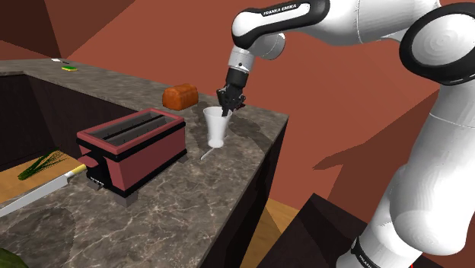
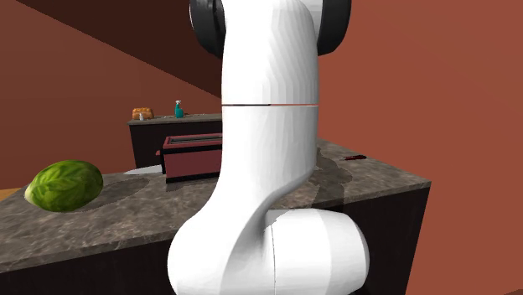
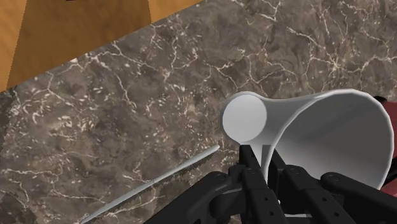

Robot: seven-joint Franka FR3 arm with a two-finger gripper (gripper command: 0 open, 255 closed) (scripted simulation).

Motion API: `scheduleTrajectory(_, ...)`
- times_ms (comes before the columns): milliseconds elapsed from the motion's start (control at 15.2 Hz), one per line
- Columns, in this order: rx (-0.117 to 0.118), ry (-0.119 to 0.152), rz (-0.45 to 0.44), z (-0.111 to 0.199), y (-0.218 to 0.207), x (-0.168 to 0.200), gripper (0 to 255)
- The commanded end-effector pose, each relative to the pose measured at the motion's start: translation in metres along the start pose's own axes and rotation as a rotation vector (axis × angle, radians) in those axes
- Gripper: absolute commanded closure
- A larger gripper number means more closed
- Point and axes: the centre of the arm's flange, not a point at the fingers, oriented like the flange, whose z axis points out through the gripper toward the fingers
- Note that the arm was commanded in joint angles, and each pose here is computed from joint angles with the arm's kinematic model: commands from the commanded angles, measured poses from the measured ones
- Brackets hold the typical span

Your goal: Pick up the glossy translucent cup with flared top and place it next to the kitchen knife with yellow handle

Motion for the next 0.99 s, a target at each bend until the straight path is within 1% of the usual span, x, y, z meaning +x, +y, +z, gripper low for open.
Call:
scheduleTrajectory(0, 0.000, 0.000, 0.000, -0.010, -0.003, 0.000, 255)
scheduleTrajectory(792, 0.000, 0.000, 0.000, -0.071, -0.020, -0.003, 255)
scheduleTrajectory(924, 0.000, 0.000, 0.000, -0.059, -0.044, -0.005, 255)
